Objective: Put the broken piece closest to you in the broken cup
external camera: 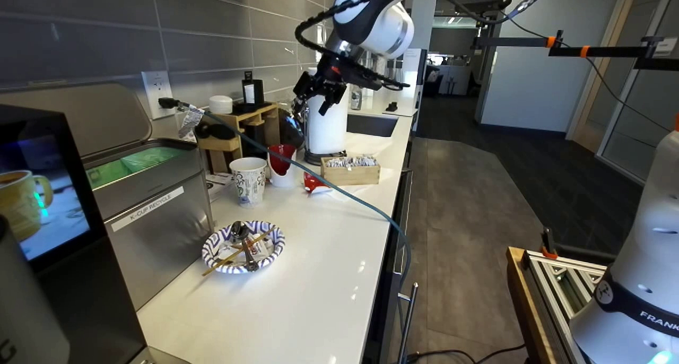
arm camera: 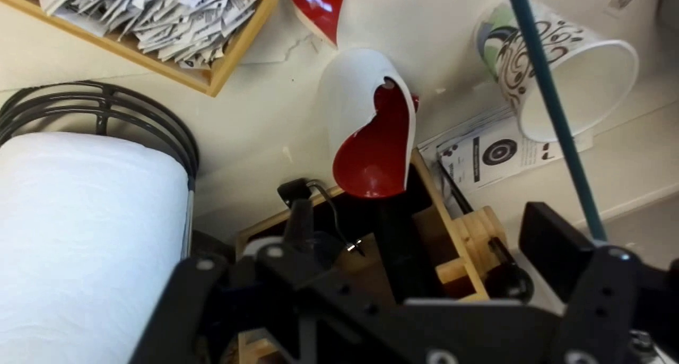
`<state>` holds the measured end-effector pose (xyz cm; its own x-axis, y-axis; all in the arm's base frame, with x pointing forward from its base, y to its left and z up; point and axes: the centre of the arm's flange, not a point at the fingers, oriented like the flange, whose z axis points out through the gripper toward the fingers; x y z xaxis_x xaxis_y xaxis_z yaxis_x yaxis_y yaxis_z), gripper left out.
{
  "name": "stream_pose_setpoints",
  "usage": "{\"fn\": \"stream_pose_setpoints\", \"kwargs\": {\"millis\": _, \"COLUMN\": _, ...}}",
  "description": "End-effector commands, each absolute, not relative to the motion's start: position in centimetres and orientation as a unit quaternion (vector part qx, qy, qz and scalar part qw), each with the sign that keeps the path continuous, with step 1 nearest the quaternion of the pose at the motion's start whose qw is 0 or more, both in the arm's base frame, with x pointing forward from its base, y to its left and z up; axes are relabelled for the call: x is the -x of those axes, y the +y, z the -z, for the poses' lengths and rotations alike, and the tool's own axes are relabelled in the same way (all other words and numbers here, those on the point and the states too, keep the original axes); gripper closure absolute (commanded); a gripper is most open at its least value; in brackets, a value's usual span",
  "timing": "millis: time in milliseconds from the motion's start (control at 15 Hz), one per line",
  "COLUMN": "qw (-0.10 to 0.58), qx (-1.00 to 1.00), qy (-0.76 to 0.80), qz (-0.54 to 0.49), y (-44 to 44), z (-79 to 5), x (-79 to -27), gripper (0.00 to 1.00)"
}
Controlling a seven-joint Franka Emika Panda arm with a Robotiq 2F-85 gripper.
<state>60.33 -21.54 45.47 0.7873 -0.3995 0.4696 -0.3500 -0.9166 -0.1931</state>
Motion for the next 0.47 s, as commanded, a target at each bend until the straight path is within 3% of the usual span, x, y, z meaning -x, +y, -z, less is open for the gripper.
{"fn": "stream_pose_setpoints", "kwargs": {"millis": 0, "qw": 0.092, "qx": 0.940, "qy": 0.178, "qz": 0.277, "y": -22.3, "z": -47.5, "x": -53.3, "gripper": 0.00}}
{"fn": "stream_pose_setpoints", "kwargs": {"millis": 200, "qw": 0.107, "qx": 0.931, "qy": 0.180, "qz": 0.299, "y": -24.2, "z": -48.4, "x": -50.4, "gripper": 0.00}}
{"fn": "stream_pose_setpoints", "kwargs": {"millis": 267, "qw": 0.088, "qx": 0.931, "qy": 0.187, "qz": 0.300, "y": -23.6, "z": -48.5, "x": -53.8, "gripper": 0.00}}
{"fn": "stream_pose_setpoints", "kwargs": {"millis": 400, "qw": 0.093, "qx": 0.929, "qy": 0.187, "qz": 0.305, "y": -24.5, "z": -49.0, "x": -52.0, "gripper": 0.00}}
